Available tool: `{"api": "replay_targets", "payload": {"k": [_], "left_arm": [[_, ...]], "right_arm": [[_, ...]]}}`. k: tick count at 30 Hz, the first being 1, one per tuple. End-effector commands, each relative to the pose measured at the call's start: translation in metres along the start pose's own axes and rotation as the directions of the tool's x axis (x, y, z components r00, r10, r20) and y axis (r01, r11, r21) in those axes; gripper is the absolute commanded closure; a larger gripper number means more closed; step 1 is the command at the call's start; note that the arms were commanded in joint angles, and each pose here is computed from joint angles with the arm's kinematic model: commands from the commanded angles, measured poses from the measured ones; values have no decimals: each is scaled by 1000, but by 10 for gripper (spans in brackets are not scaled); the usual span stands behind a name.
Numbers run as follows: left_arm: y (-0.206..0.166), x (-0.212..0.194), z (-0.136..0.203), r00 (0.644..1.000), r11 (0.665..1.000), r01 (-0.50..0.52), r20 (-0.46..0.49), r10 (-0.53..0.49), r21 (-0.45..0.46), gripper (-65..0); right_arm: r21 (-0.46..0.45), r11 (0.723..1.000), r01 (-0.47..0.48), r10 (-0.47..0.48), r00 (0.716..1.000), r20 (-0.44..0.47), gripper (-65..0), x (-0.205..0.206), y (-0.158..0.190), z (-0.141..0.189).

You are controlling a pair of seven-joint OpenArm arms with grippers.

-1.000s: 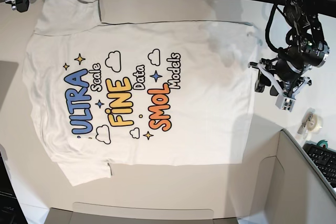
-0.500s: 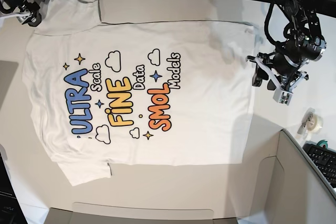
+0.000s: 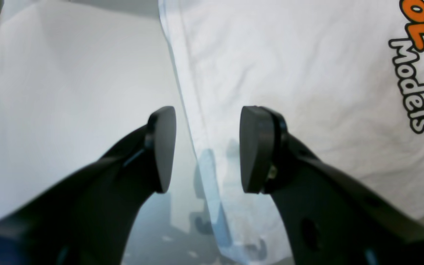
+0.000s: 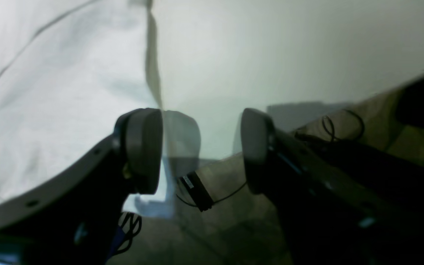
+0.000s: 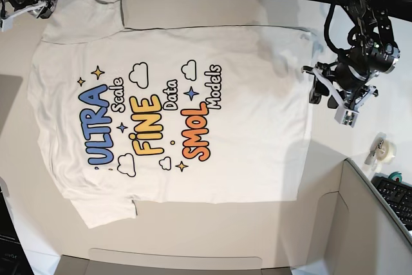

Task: Layout the t-shirt on the table in an organized manner, then fold the t-shirt properly
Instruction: 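Move both grippers to the shirt's shoulder corners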

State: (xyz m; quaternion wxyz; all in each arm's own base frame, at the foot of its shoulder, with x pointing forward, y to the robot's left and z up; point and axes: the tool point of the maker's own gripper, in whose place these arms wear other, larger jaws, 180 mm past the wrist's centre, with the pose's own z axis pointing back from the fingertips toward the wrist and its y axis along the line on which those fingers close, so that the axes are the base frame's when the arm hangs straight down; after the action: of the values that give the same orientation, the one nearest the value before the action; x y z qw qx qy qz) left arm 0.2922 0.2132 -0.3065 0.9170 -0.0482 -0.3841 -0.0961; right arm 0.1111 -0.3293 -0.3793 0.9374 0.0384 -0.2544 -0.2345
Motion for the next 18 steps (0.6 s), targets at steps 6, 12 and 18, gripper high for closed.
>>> {"api": "replay_targets", "payload": {"k": [6,12,18], "left_arm": [[2,14,3,999,1000,16,44,-16,6,-277],[2,14,3,999,1000,16,44,-16,6,-277],[2,14,3,999,1000,16,44,-16,6,-277]], "right_arm": [[83,996,-40,46,996,-71,-340,-23,16,-17],[129,988,-89,99,992,-73,-340,-27,30,-20],[132,989,-68,81,992,-96,-340,-40,30,-20]]}}
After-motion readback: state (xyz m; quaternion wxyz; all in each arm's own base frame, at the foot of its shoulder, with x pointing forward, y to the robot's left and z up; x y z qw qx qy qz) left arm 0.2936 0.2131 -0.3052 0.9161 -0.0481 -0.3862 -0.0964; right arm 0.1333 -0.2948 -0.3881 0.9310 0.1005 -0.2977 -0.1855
